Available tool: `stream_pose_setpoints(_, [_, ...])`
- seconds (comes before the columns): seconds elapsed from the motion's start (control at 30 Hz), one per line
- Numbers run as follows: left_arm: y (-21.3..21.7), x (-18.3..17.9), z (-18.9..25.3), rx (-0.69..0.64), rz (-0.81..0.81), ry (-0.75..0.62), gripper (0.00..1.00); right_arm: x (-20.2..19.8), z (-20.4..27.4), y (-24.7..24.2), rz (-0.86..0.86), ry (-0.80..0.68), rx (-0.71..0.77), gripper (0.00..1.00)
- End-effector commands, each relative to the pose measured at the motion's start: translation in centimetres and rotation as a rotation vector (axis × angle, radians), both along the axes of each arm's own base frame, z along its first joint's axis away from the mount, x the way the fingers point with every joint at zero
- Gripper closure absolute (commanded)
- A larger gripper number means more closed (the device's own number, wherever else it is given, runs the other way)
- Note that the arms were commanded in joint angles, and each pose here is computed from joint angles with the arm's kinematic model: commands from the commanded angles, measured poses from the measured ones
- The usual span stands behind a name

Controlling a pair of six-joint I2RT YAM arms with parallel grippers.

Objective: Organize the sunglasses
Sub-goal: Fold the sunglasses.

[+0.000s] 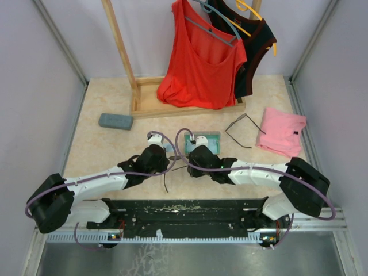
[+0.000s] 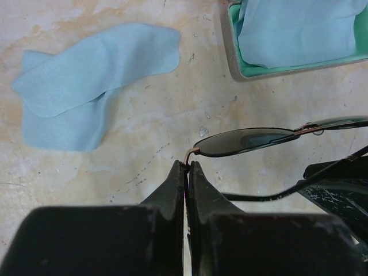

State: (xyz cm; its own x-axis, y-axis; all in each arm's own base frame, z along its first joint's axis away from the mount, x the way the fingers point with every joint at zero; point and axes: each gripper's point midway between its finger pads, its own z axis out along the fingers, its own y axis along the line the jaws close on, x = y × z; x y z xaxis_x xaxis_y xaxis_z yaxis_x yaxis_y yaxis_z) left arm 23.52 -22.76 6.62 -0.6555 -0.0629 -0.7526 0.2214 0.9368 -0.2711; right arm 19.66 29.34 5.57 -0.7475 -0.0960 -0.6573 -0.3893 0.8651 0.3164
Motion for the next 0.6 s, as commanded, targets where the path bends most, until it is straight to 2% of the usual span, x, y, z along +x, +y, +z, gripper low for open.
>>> stream_pose_setpoints(0.0, [-0.7, 0.3, 0.8, -0.013, -0.014, -0.027, 1.00, 2.0, 3.3, 2.6, -0.028, -0.079, 0.099, 0.80])
stream_pose_setpoints(0.4, [-0.7, -0.1, 0.8, -0.012, -0.037, -0.032, 1.00, 3.3, 4.0, 2.6, -0.086, -0.105, 0.120, 0.79])
stream_pose_setpoints(0.57, [-0.6, 0.0, 0.8, 0.008, -0.045, -0.043, 1.00, 2.4, 4.9, 3.1, 0.005, -0.111, 0.134, 0.77])
